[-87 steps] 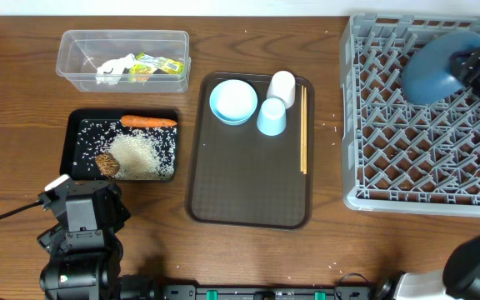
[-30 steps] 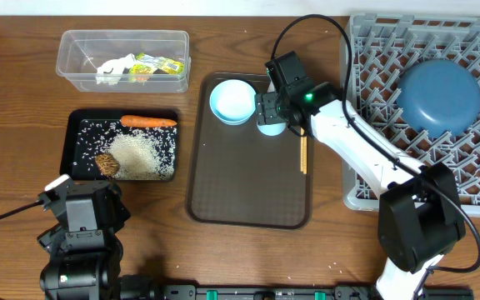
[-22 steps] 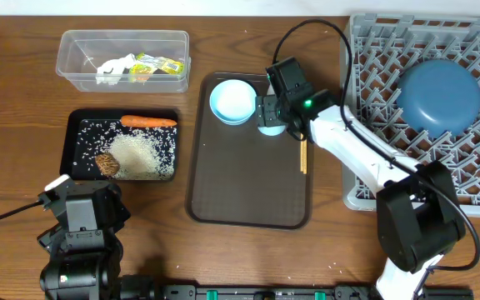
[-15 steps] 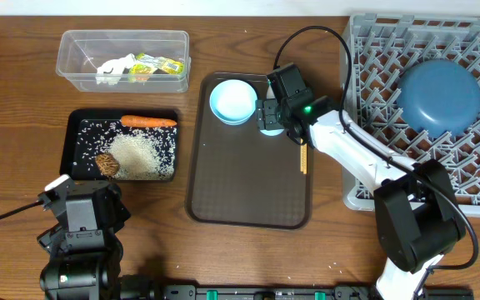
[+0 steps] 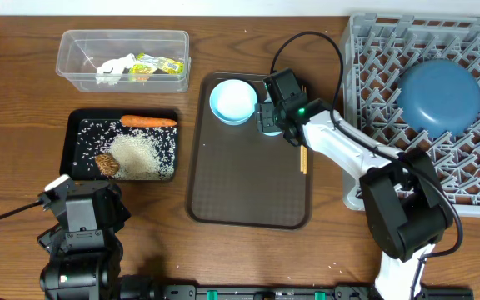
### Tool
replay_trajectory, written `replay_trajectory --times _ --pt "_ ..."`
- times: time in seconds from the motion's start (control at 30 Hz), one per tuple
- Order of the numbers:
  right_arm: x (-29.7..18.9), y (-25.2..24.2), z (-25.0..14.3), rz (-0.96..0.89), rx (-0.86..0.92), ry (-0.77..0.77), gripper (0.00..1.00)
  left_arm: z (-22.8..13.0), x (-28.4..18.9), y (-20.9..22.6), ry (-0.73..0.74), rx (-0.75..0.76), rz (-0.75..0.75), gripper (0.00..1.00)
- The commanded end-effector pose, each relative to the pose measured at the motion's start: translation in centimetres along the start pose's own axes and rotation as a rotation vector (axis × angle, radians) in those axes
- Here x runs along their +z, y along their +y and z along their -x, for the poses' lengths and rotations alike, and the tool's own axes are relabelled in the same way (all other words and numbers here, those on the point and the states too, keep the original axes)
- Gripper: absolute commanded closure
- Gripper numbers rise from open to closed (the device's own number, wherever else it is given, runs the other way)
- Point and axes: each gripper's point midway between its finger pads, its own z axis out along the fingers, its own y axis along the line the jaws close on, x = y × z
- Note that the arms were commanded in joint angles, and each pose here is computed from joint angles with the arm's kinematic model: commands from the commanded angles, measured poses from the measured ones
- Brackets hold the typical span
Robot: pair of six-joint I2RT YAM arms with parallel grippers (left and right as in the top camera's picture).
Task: Sort waste into correct bins and load items into the dishwasher rack
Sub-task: 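Close the right gripper on the light-blue cup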
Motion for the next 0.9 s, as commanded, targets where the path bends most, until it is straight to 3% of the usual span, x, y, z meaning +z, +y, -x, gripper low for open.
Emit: replay_trajectory --times 0.0,0.2,0.47,0.67,0.87 --pt "0.0 0.4 0.3 -0.005 -0.003 -0.021 0.3 -0.1 0.1 0.2 -0.001 0.018 0.016 0.02" --pt "-0.2 0.4 0.4 -0.003 -0.003 -0.026 0.43 -0.1 0.1 0.2 -0.001 0.018 0.016 0.02" --pt "-1.5 0.5 1.0 0.002 -0.002 -0.038 0.44 -0.1 0.1 0.2 -0.001 0.018 0.016 0.02" --pt "-6.1 0.3 3.2 0.014 0.01 -0.111 0.43 -0.1 0.1 0.2 0.0 0.018 0.016 0.02" --pt "-12.4 -3.6 6.9 -0.022 0.086 -0.24 0.43 -0.1 0.1 0.2 -0.001 0.018 0.016 0.02"
